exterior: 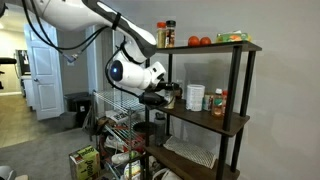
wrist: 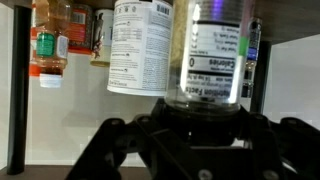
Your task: Pick up the spice bottle to the immediate left of the the white can on the second shelf and put it on the top shelf
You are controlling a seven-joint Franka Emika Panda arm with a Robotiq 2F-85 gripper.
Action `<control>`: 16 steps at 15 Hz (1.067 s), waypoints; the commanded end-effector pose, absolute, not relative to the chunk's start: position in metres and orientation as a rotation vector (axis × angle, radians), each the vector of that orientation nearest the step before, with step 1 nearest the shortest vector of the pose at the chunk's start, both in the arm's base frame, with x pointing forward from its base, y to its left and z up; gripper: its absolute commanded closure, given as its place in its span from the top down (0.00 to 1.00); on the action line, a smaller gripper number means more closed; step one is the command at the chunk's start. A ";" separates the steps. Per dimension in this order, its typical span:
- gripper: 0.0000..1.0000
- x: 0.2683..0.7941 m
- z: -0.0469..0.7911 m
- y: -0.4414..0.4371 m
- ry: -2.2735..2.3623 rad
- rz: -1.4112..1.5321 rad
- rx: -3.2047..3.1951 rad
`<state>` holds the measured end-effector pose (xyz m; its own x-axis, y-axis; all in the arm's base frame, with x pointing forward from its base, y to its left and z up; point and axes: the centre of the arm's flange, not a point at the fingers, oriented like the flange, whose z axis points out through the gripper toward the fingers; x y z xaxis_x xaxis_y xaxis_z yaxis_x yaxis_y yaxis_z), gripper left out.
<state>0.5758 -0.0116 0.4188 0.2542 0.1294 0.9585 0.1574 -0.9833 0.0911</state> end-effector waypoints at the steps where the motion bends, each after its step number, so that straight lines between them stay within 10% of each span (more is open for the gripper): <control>1: 0.35 0.532 0.445 0.006 -0.351 -1.921 -2.459; 16: 0.35 0.522 0.512 0.018 -0.378 -2.117 -2.351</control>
